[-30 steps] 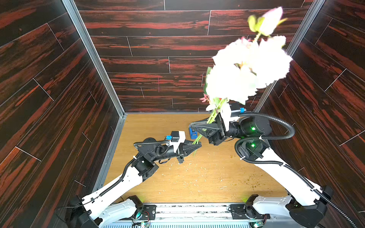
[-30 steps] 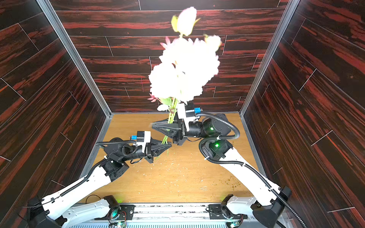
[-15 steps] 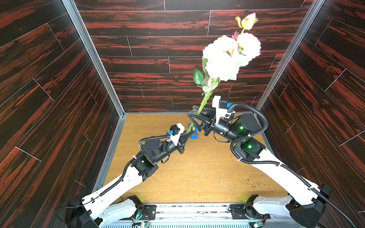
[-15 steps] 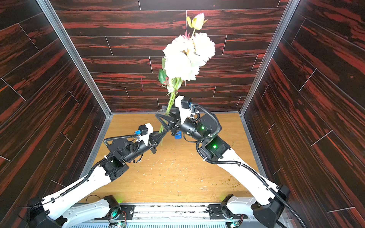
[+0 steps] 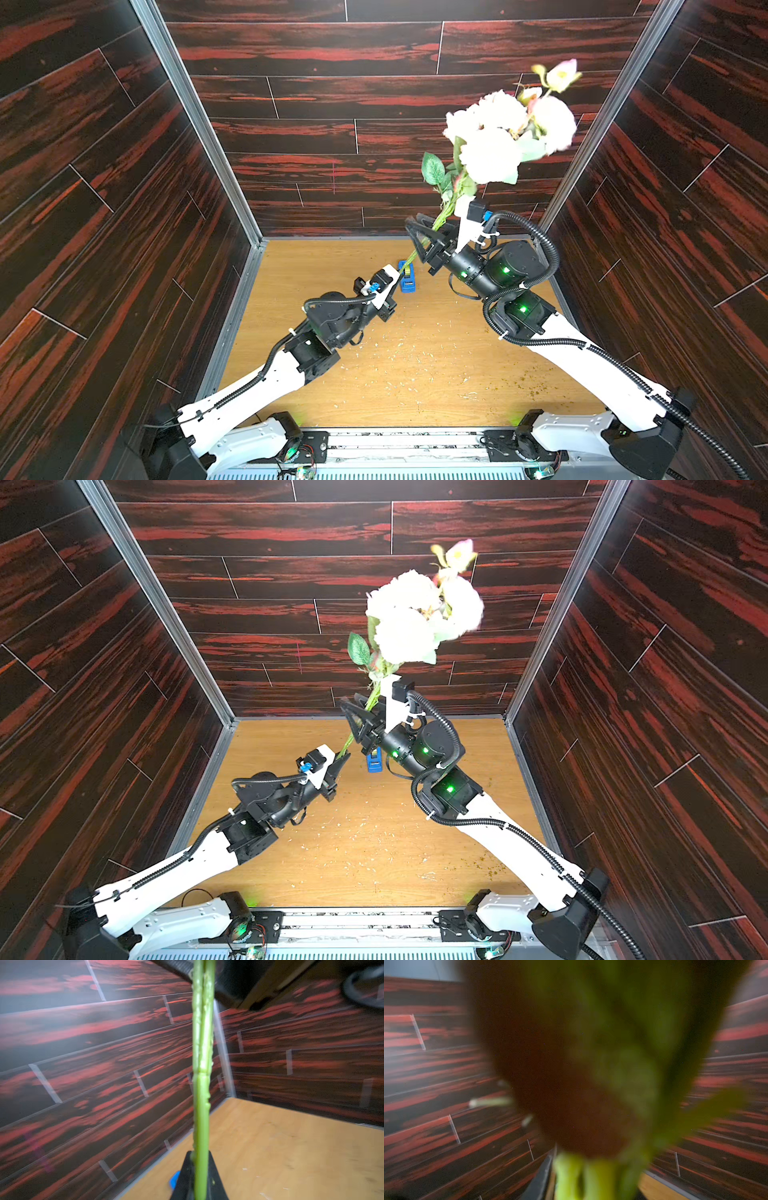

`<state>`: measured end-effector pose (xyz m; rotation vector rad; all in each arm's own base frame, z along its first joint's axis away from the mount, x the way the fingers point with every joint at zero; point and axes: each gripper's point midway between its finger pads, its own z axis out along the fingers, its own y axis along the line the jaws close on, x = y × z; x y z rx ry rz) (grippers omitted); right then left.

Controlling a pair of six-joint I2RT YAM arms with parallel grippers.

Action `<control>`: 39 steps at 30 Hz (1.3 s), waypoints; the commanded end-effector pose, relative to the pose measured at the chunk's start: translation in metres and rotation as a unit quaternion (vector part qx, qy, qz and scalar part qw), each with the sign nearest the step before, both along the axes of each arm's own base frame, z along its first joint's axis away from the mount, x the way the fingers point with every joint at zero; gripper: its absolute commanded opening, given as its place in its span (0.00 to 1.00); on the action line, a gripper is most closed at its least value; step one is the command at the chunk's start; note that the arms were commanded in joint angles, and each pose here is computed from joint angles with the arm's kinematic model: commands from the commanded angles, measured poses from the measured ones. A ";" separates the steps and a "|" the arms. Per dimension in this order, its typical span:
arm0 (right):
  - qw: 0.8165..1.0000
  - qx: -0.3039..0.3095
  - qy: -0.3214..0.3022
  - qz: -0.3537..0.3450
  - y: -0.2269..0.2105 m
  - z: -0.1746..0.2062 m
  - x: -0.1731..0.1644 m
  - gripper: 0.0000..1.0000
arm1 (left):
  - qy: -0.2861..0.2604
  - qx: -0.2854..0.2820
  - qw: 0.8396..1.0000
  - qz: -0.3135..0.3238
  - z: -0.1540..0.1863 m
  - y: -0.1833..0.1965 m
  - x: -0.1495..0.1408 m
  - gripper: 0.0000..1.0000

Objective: Wrap bouquets with tape
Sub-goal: Wrap the tape around the bouquet.

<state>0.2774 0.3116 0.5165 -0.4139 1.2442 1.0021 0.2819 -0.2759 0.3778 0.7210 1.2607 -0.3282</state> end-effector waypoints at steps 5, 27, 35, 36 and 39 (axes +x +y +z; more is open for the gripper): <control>0.999 0.020 0.005 0.025 0.015 -0.001 0.005 0.00 | -0.054 0.014 0.994 0.096 0.017 0.018 0.015 0.00; 0.890 -0.080 -0.173 0.415 0.017 0.019 -0.129 0.00 | 0.071 -0.089 0.937 -0.329 0.018 -0.034 -0.067 0.00; 0.992 -0.067 -0.081 0.075 -0.005 0.016 -0.026 0.40 | -0.003 -0.023 0.996 -0.084 0.009 -0.014 -0.017 0.00; 0.994 -0.062 -0.071 0.057 -0.007 0.014 -0.019 0.40 | -0.015 -0.013 0.998 -0.061 0.008 -0.014 -0.015 0.00; 0.996 -0.061 -0.048 0.044 -0.005 0.009 -0.007 0.40 | -0.023 -0.014 1.000 -0.011 0.010 -0.006 -0.003 0.00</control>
